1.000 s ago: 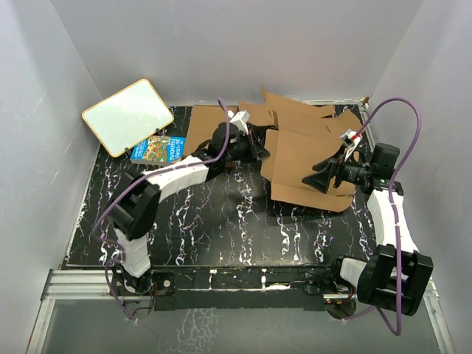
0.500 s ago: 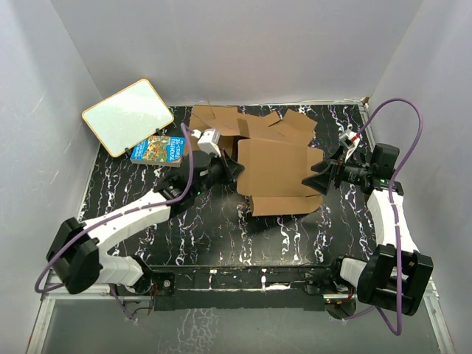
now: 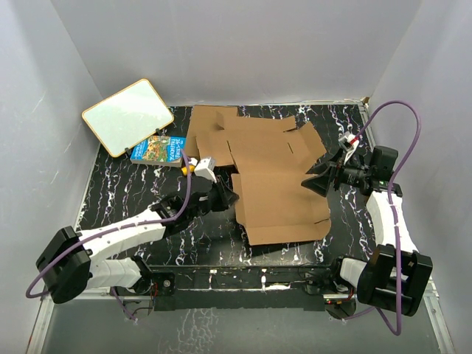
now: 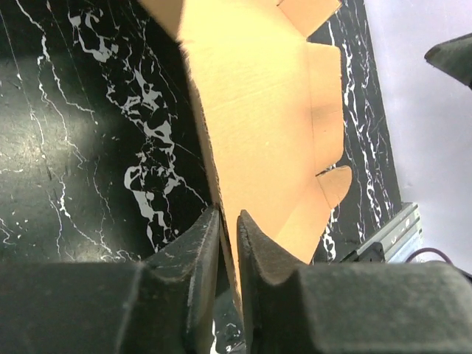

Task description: Fold the paper box

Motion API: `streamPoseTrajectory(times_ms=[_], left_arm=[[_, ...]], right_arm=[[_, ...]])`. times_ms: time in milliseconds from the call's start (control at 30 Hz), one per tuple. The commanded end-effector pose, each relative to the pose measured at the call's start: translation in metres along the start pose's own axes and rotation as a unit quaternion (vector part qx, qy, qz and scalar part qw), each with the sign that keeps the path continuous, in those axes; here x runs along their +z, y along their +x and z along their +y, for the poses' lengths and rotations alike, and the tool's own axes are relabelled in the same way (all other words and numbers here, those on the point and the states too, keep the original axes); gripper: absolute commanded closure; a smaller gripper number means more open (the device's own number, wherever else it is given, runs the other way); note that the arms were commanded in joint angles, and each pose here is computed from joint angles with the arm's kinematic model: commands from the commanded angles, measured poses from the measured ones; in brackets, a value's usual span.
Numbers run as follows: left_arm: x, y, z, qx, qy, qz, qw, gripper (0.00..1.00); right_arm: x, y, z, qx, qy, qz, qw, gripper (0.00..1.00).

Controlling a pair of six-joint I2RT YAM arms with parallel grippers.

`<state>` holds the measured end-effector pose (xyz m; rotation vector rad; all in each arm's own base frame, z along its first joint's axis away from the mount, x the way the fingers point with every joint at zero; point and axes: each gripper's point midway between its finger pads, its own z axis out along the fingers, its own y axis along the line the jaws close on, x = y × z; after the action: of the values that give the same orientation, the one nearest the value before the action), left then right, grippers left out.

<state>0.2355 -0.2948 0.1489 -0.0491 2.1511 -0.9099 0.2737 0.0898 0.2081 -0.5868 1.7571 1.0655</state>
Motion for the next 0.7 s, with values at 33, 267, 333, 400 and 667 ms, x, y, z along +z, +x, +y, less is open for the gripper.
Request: streamPoseTrajectory(times_ms=[33,267,333,400,667], left_arm=[[-0.015,-0.007,-0.009,0.044,0.016,0.003,0.999,0.77],[-0.033,-0.003,0.002,0.104,0.041,-0.016,0.994,0.66],[-0.042,-0.012,0.009,0.109,0.028,-0.043,0.993,0.56],[-0.056,-0.029,0.013,0.125,0.018,-0.083,0.989,0.39],[-0.079,-0.099,0.01,0.169,0.001,-0.133,0.977,0.08]], right_arm=[[-0.008,-0.01,-0.006,-0.074,0.015,-0.013,0.997,0.02],[-0.017,-0.007,-0.007,-0.075,0.009,-0.025,0.997,0.02],[-0.018,-0.004,-0.009,-0.076,0.013,-0.026,0.997,0.02],[-0.019,-0.003,-0.014,-0.07,0.02,-0.026,0.997,0.02],[-0.023,-0.001,-0.021,-0.063,0.035,-0.028,0.997,0.02]])
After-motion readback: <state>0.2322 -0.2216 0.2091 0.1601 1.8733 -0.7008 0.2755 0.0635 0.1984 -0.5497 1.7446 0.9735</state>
